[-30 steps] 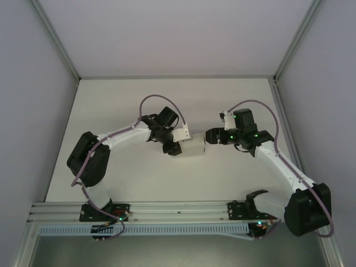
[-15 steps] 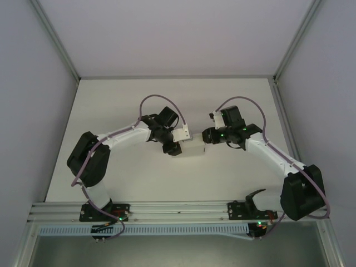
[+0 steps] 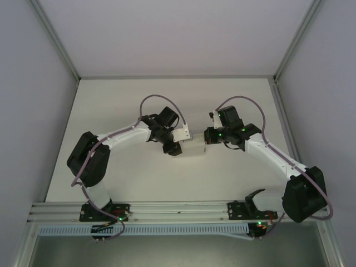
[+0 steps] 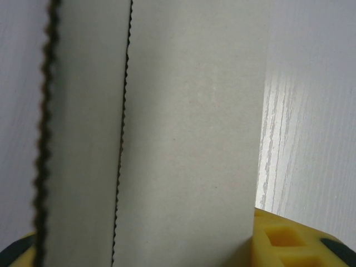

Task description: Assemble paper box

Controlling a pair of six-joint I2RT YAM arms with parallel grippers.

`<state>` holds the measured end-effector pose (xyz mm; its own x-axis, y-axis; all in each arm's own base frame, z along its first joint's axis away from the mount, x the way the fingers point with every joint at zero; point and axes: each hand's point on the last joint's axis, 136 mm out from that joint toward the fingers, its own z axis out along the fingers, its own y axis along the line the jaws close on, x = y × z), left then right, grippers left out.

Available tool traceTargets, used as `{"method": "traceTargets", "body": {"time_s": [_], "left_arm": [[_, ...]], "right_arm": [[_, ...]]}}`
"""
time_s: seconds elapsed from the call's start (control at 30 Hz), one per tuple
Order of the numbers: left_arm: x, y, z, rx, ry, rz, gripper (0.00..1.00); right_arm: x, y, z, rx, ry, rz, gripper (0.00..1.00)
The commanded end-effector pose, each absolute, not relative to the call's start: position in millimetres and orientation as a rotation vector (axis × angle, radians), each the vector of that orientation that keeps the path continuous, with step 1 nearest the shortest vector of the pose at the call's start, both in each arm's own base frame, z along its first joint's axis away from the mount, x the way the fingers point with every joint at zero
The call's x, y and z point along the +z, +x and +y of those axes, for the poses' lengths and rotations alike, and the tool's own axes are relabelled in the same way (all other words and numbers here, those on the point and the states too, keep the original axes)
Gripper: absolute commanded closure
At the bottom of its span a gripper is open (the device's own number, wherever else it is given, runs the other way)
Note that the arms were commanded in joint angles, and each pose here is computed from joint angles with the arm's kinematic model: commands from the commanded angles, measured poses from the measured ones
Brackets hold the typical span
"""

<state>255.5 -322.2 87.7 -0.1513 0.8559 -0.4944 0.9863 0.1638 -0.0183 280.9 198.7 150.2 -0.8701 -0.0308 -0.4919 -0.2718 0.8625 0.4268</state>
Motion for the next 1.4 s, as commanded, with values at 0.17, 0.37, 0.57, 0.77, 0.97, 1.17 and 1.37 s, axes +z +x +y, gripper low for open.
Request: {"method": "traceTargets", "body": {"time_s": [0.17,0.37,0.57,0.77,0.97,1.17,1.37], "left_arm": [[81,269,-320,-0.385,1.700,2.141,0.56],[85,272,-326,-0.389,1.693,2.116,0.56],[81,273,-325,-0.378,1.702,2.123,0.56],[76,275,-327,-0.379,1.702,2.135,0.52],[88,276,-332,-0.403,1.678,2.115,0.27],[119,280,-338,-0.410,1.597,2.056,0.00],[144,280,-335,-0.424,1.495,2.023,0.00]], "right_arm": [[174,273,229,1.041,0.104,2.514,1.00],[156,269,218,0.901,-0.045,2.512,1.00],[128,252,205,0.783,-0.320,2.430,1.00],[107,245,198,0.755,-0.372,2.348,1.00],[104,250,186,0.670,-0.301,2.357,1.00],[117,260,179,0.580,-0.193,2.377,1.00],[107,261,180,0.504,-0.164,2.427,1.00]]}}
